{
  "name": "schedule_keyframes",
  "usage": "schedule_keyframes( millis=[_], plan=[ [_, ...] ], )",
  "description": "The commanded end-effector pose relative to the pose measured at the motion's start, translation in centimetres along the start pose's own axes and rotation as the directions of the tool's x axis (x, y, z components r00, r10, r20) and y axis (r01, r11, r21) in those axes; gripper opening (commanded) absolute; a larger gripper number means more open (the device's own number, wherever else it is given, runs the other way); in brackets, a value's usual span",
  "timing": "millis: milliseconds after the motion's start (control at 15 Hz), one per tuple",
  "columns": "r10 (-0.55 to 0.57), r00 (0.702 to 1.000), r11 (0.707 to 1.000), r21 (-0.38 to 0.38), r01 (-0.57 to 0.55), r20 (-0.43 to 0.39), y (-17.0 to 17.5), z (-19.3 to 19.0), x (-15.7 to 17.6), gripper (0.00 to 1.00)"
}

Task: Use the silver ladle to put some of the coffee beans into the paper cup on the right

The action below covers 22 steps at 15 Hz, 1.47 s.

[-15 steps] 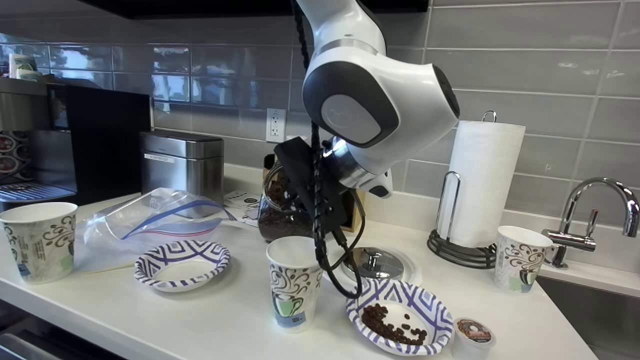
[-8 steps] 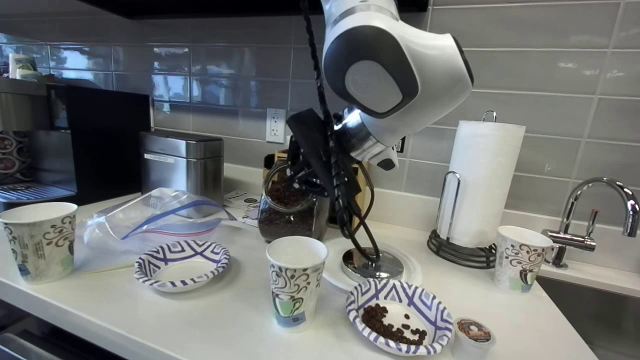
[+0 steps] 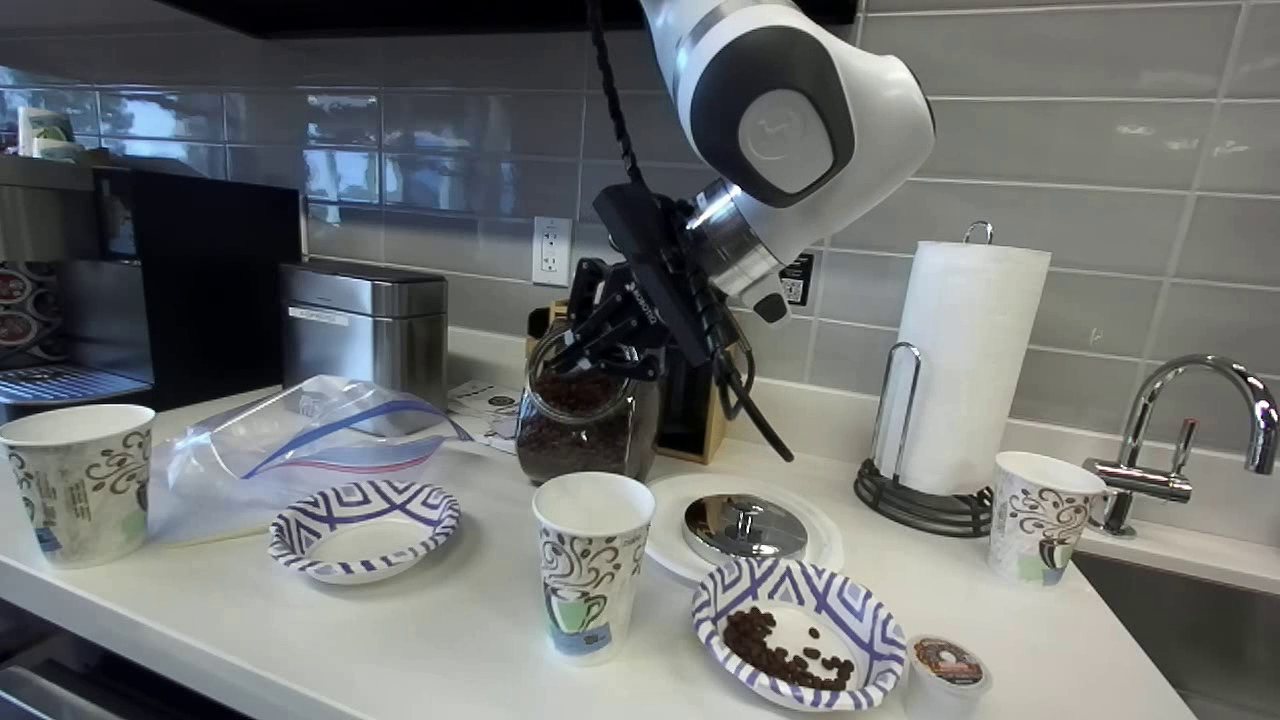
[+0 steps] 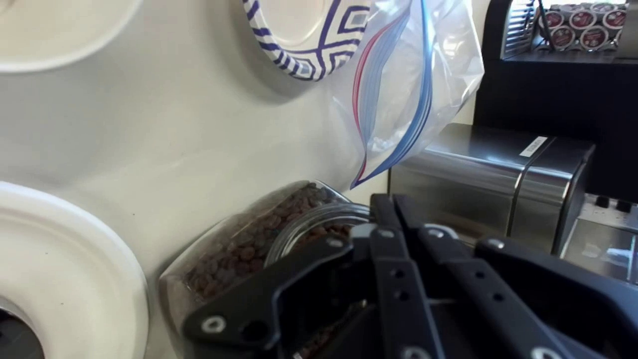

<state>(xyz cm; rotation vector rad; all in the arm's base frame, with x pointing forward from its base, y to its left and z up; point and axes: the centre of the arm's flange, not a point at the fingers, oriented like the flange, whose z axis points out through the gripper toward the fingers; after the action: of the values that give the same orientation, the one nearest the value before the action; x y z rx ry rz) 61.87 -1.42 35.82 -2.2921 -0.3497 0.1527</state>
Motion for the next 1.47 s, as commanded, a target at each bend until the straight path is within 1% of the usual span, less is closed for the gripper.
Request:
schedule_keyframes(
  millis=[0,67,333,533,667,933,1000,1200,1400],
  plan=[
    [0.074,0.994,0.994,-0.087,-0.066,0.085,0.6,0.0,2.2,0.01],
    [0.084,0.993,0.991,-0.114,-0.073,0.087,0.6,0.1,2.6,0.01],
    [0.101,0.989,0.981,-0.178,-0.081,0.108,0.5,0.6,4.2,0.01],
    [0.104,0.988,0.974,-0.211,-0.077,0.117,0.1,1.0,5.5,0.01],
    [0.097,0.988,0.973,-0.218,-0.069,0.121,-0.2,1.4,6.2,0.01],
    [0.082,0.989,0.979,-0.194,-0.057,0.123,-0.3,2.5,7.1,0.01],
    [0.075,0.99,0.983,-0.175,-0.053,0.123,-0.2,2.7,7.1,0.01],
    [0.075,0.99,0.986,-0.159,-0.055,0.117,0.3,3.3,7.1,0.01],
    [0.064,0.993,0.988,-0.144,-0.049,0.098,0.4,2.9,6.8,0.01]
  ],
)
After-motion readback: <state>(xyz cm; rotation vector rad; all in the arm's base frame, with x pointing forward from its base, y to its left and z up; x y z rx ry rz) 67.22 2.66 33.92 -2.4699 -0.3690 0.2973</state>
